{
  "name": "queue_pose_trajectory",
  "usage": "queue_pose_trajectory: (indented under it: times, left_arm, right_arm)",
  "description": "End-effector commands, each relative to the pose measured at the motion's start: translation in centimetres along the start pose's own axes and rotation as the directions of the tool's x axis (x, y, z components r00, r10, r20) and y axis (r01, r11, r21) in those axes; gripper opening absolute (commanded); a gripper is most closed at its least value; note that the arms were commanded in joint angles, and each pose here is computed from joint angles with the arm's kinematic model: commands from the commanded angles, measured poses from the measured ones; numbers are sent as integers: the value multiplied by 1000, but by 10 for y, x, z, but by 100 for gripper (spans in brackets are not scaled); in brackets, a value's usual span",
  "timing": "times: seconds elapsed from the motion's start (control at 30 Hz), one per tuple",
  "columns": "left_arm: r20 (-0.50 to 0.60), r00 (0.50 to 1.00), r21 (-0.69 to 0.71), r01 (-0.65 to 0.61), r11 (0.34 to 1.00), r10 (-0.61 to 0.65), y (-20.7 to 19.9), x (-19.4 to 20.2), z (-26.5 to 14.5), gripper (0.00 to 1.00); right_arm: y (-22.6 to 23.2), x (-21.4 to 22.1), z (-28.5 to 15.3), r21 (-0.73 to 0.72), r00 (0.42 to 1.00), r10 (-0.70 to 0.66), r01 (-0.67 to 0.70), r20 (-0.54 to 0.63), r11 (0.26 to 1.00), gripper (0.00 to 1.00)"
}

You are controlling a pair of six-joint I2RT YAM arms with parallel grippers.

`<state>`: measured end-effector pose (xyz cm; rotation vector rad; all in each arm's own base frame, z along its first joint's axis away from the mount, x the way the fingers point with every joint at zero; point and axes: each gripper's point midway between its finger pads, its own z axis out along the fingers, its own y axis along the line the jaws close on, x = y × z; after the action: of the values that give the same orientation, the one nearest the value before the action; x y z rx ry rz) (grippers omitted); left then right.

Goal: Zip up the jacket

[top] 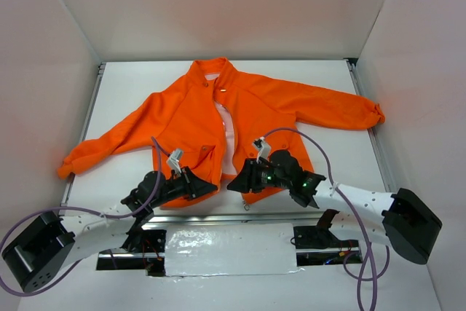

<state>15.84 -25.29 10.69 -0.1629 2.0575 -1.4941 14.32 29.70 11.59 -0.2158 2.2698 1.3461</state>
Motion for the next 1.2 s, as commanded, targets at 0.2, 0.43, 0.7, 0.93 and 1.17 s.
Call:
queue_pose_trajectory:
  times: [0.2, 0.43, 0.7, 0.93, 1.17]
  left_arm:
    - [8, 1000, 86, 1, 996, -1, -19, -3, 1, 0]
    - [4, 1000, 76, -2, 997, 1, -18, -2, 1, 0]
    - [-11, 1000, 90, 2, 996, -1, -19, 1, 3, 0]
    - [-12, 1000, 96, -1, 995, 2, -21, 0, 3, 0]
    - [-13, 1000, 98, -3, 995, 4, -23, 0, 2, 24]
  right_arm:
    - [45, -22, 26, -191, 1000, -7, 9, 10, 982, 45]
    - [47, -22, 32, -207, 1000, -3, 3, -1, 978, 41]
    - [46, -24, 39, -202, 1000, 7, -9, -11, 979, 33]
    - [41, -22, 41, -185, 1000, 16, -18, -12, 983, 21]
    - [29, -20, 42, -139, 1000, 11, -12, -5, 990, 0]
